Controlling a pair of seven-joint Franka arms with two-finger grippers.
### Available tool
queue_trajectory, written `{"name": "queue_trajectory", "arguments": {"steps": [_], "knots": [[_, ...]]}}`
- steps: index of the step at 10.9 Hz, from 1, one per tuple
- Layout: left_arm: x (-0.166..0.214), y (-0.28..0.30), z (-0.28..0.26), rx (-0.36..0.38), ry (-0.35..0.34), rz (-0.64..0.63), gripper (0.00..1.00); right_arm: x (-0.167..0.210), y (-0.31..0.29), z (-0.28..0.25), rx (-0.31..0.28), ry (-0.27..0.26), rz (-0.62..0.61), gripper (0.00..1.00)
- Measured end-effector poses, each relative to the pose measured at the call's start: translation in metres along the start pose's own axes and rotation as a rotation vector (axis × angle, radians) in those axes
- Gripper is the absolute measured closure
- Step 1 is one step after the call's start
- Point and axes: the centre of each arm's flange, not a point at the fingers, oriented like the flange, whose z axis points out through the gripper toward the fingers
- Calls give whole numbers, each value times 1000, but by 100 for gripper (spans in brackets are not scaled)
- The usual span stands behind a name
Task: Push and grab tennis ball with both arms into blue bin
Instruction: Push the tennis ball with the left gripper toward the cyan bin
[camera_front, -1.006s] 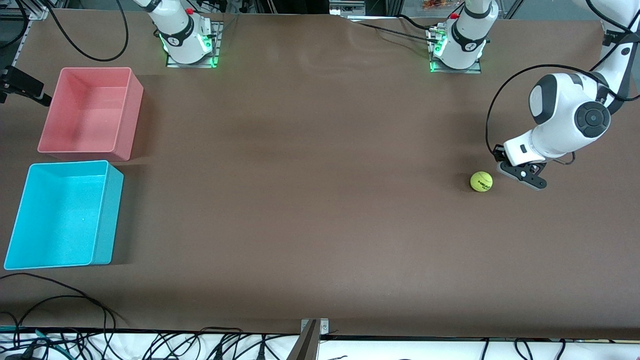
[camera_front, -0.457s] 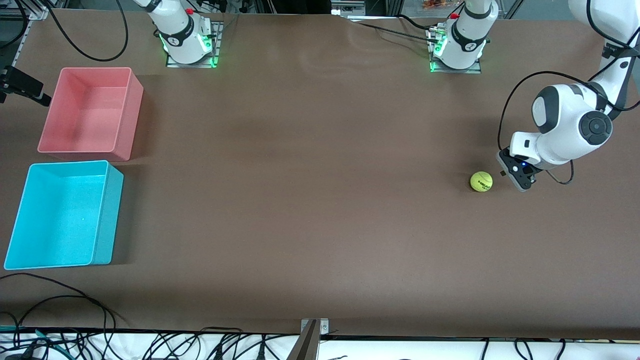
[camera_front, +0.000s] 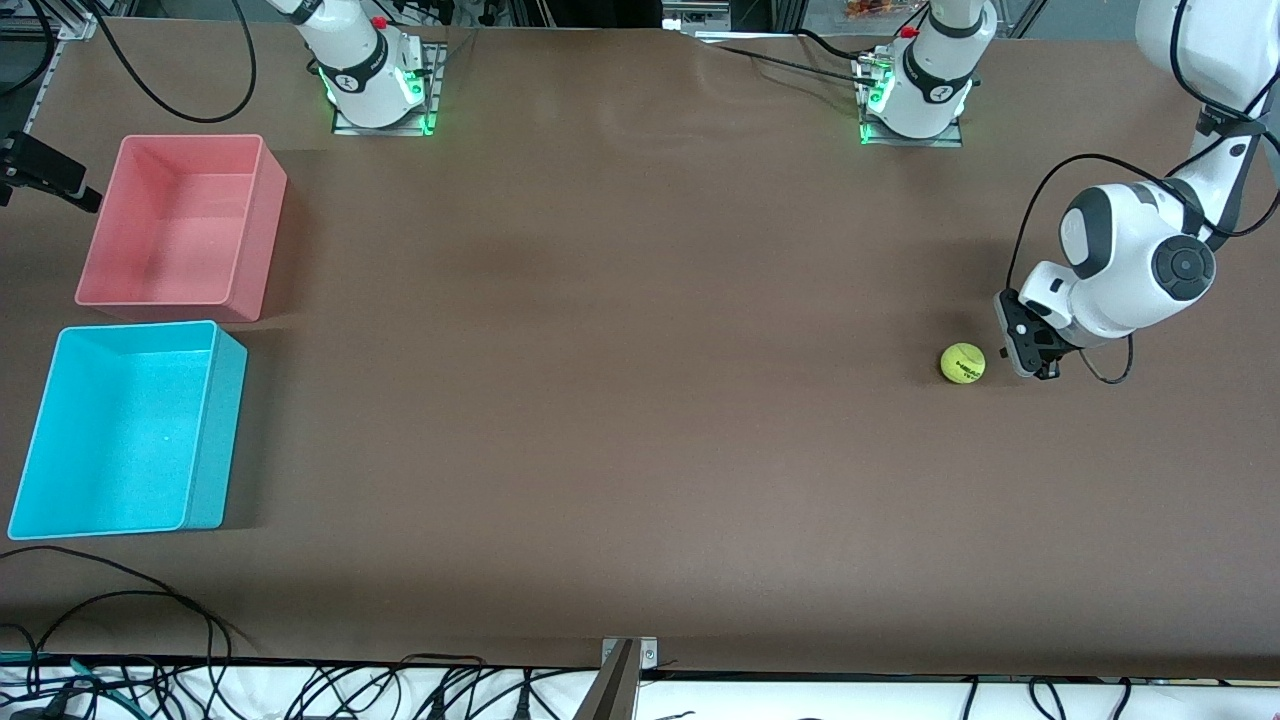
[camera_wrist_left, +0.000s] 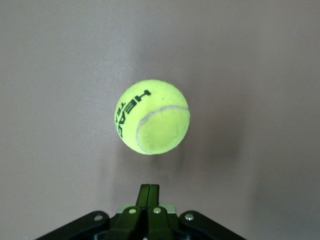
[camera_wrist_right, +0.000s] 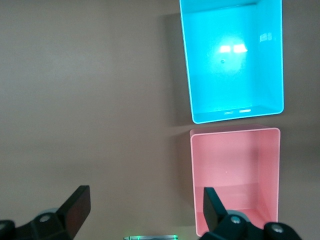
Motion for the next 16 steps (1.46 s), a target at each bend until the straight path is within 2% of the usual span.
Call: {"name": "queue_trajectory", "arguments": {"steps": [2, 4, 12, 16], "knots": [[-8, -3, 9, 20, 3, 79, 99, 0, 0, 0, 0, 0, 1, 0], [-18, -3, 22, 13, 6, 105, 99, 0, 0, 0, 0, 0, 1, 0], [-7, -7, 44, -7, 31, 105, 99, 0, 1, -1, 2, 3, 2, 0], [3, -12, 50, -10, 45, 106, 99, -1, -2, -6, 27, 15, 0, 0]]}}
